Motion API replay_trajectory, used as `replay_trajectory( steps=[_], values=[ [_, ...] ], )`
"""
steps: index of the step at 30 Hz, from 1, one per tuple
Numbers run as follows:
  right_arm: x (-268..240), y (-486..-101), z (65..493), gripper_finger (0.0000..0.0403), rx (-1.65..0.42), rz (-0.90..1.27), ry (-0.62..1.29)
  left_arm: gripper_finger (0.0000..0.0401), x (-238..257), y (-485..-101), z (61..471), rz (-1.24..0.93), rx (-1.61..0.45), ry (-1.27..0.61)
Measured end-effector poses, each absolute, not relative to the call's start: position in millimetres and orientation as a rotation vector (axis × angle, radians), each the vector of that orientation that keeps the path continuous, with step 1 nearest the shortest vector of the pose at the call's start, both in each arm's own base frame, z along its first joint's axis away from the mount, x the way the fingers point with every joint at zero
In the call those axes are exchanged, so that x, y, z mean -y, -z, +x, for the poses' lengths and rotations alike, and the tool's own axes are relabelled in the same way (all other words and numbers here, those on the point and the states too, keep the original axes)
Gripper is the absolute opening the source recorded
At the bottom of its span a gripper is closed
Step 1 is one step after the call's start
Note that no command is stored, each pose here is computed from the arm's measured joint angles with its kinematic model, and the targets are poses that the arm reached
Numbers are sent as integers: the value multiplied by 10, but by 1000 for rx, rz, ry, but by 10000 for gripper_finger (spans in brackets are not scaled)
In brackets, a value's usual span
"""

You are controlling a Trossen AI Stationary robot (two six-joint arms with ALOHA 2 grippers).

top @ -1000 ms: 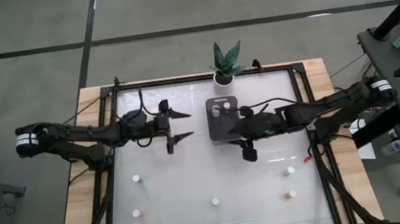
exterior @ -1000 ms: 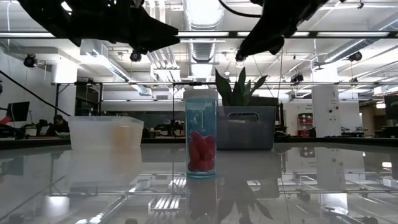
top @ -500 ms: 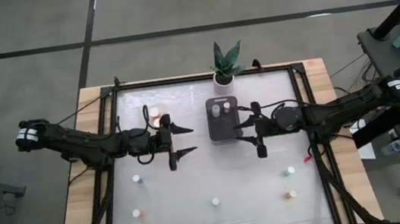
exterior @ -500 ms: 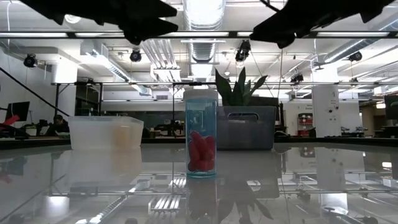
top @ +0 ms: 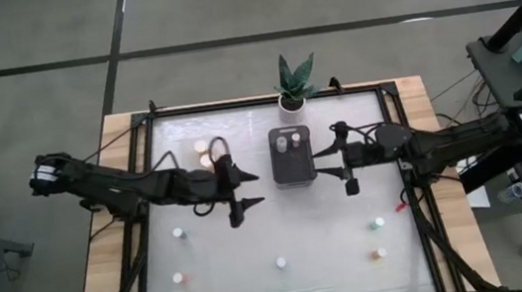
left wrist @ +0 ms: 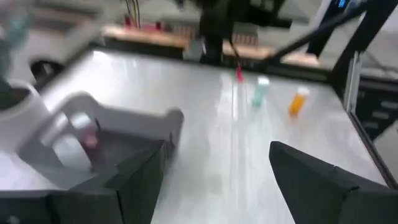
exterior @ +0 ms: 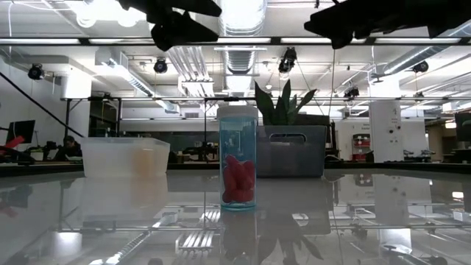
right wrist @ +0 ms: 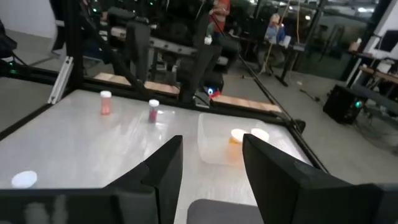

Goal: Pick and place medicine bottles into bin by pill shape (circle, oval)
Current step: Put the bottom center blue pill bottle into the transparent bin

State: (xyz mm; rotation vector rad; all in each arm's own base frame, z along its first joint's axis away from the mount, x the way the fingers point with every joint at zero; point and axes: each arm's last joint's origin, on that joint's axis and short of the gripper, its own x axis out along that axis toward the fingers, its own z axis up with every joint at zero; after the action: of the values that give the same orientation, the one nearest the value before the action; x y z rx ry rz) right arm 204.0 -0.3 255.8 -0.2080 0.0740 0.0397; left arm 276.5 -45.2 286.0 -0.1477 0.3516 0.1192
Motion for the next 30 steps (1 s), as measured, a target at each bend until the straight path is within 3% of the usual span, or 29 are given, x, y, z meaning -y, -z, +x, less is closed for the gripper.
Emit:
replay_trajectory(
  steps=[17,30],
  values=[
    [25,-2566,1994,160,-74,-259,-43,272,1257,-3025,3334,-87,-897,-74],
    [25,-2589,1988,160,-54,-299,-41,272,1846,-2698,3564,-61,-1006,-39]
  ],
)
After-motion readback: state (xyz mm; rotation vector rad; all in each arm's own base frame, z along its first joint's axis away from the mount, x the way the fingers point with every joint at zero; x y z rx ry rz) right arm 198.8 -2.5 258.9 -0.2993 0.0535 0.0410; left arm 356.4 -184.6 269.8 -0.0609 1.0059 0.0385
